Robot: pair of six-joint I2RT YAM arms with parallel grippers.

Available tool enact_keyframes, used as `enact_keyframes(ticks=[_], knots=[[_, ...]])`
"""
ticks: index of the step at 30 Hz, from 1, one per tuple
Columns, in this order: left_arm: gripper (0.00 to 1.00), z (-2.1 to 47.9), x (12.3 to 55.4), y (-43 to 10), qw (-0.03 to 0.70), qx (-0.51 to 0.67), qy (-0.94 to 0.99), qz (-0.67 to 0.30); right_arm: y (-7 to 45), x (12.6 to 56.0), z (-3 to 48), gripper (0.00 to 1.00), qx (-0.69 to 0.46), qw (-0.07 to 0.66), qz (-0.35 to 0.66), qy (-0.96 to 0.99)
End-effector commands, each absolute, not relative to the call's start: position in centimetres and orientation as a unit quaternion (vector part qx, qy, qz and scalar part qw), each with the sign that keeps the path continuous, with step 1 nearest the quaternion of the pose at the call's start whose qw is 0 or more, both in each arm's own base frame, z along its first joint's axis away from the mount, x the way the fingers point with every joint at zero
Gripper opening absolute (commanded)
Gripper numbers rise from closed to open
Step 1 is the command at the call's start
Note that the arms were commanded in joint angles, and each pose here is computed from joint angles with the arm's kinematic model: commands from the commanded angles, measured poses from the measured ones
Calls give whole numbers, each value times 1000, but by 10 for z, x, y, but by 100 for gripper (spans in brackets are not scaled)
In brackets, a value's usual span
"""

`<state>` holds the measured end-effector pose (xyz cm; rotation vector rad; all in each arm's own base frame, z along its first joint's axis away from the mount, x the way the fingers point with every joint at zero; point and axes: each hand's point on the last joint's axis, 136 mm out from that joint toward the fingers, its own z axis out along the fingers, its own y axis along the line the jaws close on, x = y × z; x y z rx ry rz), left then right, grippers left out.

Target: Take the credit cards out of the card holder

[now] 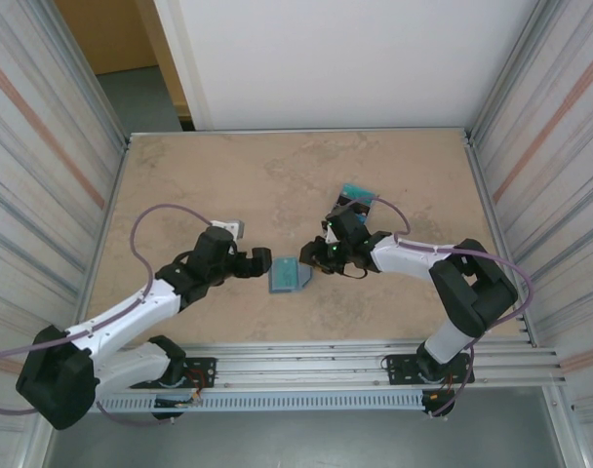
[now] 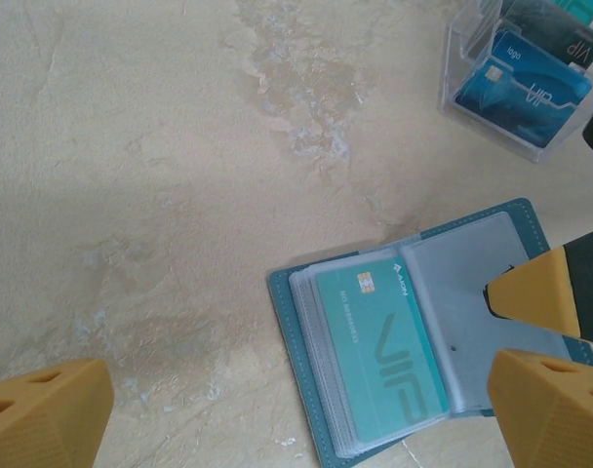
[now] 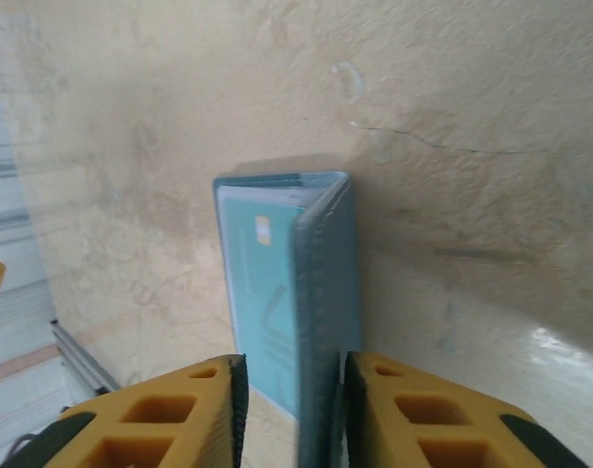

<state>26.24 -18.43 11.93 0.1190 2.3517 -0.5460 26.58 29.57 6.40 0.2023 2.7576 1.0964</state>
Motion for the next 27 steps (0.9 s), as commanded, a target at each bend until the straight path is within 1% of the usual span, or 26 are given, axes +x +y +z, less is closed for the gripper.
enact_keyframes(ticks=[1, 7, 11, 13, 21, 27], knots=[[99, 129, 272, -186, 379, 63, 904, -188, 280, 262, 57, 35, 64, 84, 334, 937], [99, 117, 271, -194, 374, 97, 910, -150, 260, 259, 57, 39, 68, 99, 302, 946], [99, 107, 271, -199, 364, 109, 916, -131, 239, 257, 57, 41, 72, 117, 260, 956], [99, 101, 271, -199, 358, 107, 919, -125, 227, 257, 57, 41, 79, 124, 243, 959], [99, 86, 268, -196, 343, 104, 927, -111, 184, 254, 54, 34, 116, 145, 192, 964], [98, 76, 267, -198, 332, 111, 931, -106, 149, 256, 84, 32, 154, 213, 167, 950]])
